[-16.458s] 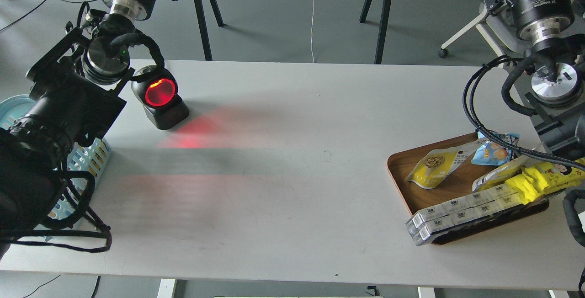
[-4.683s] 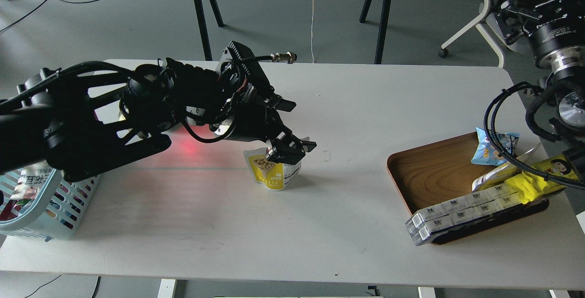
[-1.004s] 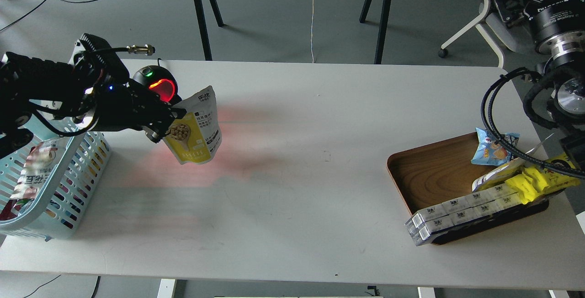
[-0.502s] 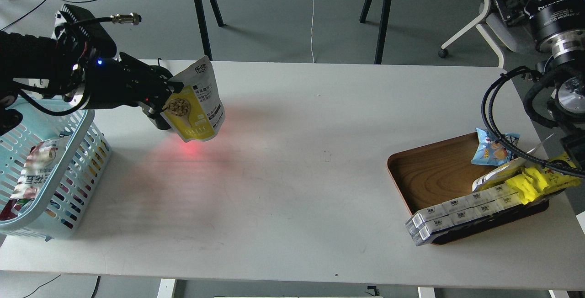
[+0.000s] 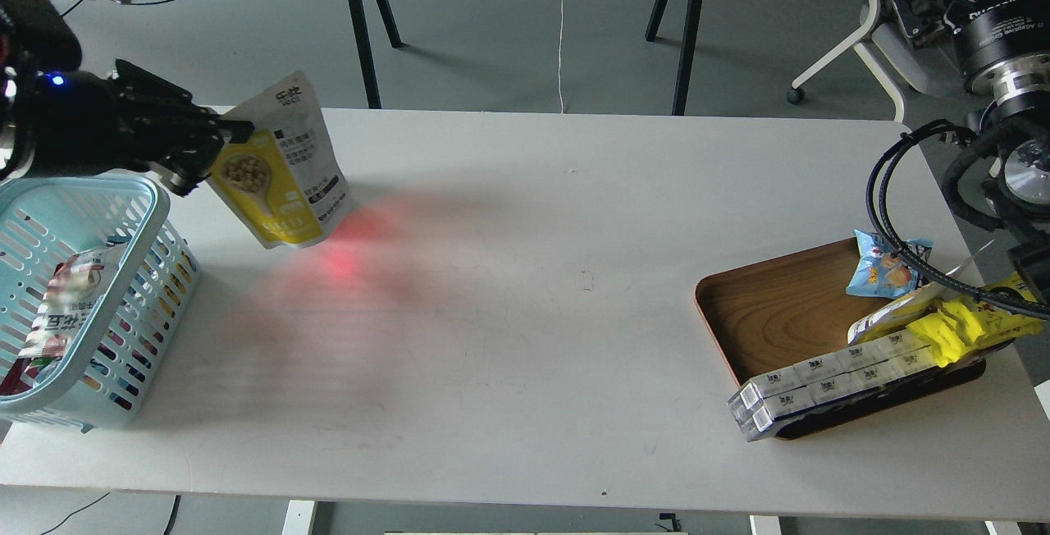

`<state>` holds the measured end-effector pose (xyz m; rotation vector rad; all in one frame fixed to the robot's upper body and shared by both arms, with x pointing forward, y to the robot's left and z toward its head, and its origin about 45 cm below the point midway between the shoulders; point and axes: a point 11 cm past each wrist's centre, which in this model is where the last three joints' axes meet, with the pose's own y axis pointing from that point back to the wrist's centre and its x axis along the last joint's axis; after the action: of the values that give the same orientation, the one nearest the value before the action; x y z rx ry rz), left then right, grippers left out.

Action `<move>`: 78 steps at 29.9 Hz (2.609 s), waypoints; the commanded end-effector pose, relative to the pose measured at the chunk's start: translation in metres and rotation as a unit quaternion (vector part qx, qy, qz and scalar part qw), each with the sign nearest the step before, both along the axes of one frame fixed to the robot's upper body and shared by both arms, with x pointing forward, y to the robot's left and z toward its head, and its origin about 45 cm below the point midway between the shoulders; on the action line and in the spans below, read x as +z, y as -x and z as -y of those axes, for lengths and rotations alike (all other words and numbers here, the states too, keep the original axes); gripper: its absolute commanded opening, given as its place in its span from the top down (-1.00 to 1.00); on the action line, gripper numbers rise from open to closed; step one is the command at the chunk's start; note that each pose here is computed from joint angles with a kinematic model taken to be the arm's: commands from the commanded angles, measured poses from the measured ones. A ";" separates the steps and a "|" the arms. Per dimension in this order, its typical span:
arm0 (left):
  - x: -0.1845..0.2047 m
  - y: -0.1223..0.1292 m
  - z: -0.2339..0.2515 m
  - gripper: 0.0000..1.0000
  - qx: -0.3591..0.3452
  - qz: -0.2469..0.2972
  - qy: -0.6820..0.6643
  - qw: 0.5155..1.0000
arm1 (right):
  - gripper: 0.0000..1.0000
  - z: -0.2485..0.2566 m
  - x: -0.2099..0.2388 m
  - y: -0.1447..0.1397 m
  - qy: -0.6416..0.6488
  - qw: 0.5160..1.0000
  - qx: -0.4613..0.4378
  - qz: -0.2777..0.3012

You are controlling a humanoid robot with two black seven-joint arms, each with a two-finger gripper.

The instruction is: Scan snack and place in basket

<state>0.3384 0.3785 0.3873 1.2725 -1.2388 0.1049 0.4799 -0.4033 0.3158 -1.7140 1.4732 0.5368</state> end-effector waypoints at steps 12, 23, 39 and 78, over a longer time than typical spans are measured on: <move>0.036 0.069 -0.136 0.99 0.201 -0.014 -0.066 0.977 | -0.98 -0.002 -0.005 0.000 -0.002 1.000 0.000 -0.005; -0.001 0.098 -0.175 0.99 0.226 -0.037 -0.087 0.970 | -0.98 -0.013 -0.008 -0.003 -0.008 1.000 0.009 -0.006; 0.008 0.082 -0.150 -0.99 0.279 0.003 0.178 0.944 | -0.98 -0.008 -0.007 -0.001 -0.004 1.000 0.005 -0.006; 0.040 -0.166 -0.040 -1.00 0.201 -0.097 0.936 0.274 | -0.98 0.010 0.042 -0.011 0.010 0.999 -0.016 0.036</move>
<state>0.4952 0.4363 0.4383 -0.6183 0.0433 1.3293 0.4906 -0.4137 0.3564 -1.7084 1.4610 0.4411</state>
